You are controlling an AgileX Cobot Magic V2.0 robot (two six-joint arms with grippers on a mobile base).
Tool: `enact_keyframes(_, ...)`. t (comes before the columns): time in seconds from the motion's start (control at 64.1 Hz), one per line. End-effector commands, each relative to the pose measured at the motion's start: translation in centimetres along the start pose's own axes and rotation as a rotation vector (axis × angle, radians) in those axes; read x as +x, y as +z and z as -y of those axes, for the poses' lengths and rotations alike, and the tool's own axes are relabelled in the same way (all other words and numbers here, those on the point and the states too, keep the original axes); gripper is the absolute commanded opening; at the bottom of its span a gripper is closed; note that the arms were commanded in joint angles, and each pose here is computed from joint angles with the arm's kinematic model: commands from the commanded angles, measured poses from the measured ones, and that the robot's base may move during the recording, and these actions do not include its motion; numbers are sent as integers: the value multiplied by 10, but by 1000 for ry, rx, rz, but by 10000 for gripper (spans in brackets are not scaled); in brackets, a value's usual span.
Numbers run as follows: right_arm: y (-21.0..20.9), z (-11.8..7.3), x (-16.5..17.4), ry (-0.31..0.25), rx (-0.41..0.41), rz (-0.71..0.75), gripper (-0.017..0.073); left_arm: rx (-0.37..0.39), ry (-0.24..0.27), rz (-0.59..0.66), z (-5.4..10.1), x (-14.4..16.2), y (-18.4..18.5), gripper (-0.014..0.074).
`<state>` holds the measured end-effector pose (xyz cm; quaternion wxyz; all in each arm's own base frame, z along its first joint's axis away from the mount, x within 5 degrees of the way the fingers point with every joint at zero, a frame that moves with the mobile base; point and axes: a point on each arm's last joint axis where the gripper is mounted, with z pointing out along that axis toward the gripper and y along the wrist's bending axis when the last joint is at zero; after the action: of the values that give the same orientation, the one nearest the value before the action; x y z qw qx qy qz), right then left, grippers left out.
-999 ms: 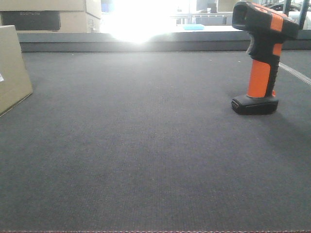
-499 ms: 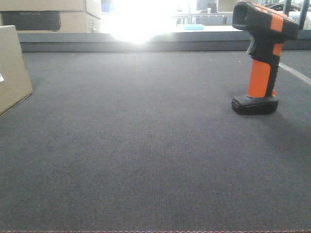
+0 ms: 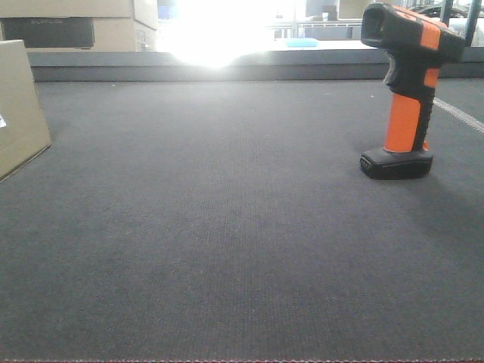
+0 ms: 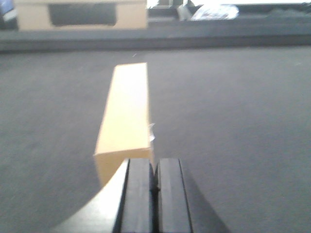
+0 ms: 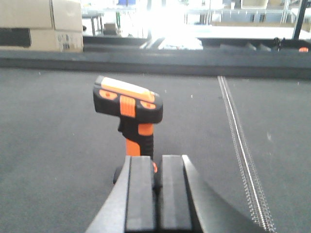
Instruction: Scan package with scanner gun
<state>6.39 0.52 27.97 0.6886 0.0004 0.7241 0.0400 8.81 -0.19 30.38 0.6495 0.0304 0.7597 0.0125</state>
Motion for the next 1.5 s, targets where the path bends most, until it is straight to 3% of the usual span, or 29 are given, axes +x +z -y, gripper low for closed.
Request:
enact_keyframes(0.0,-3,1,-2,-17,10,30,-150,19,4,48,2,-1,-8,-111)
enact_keyframes(0.921,-3,0,-1,-17,9,28,-150,14,11,81,2,0,-12,-111)
enact_keyframes(1.014,-3,0,-1,-17,9,28,-150,-7,69,103,1,8,-15,-111)
enact_keyframes(1.295,-3,0,-1,-17,9,28,-150,-10,19,216,5,73,-24,-111)
enact_keyframes(1.373,-3,0,-1,-17,9,28,-150,-8,16,189,6,94,-18,-111)
enact_keyframes(1.451,-3,0,-1,-17,9,28,-150,-16,10,258,5,93,-18,-111)
enact_keyframes(1.483,-3,0,-1,-17,9,28,-150,-11,11,213,6,97,-17,-111)
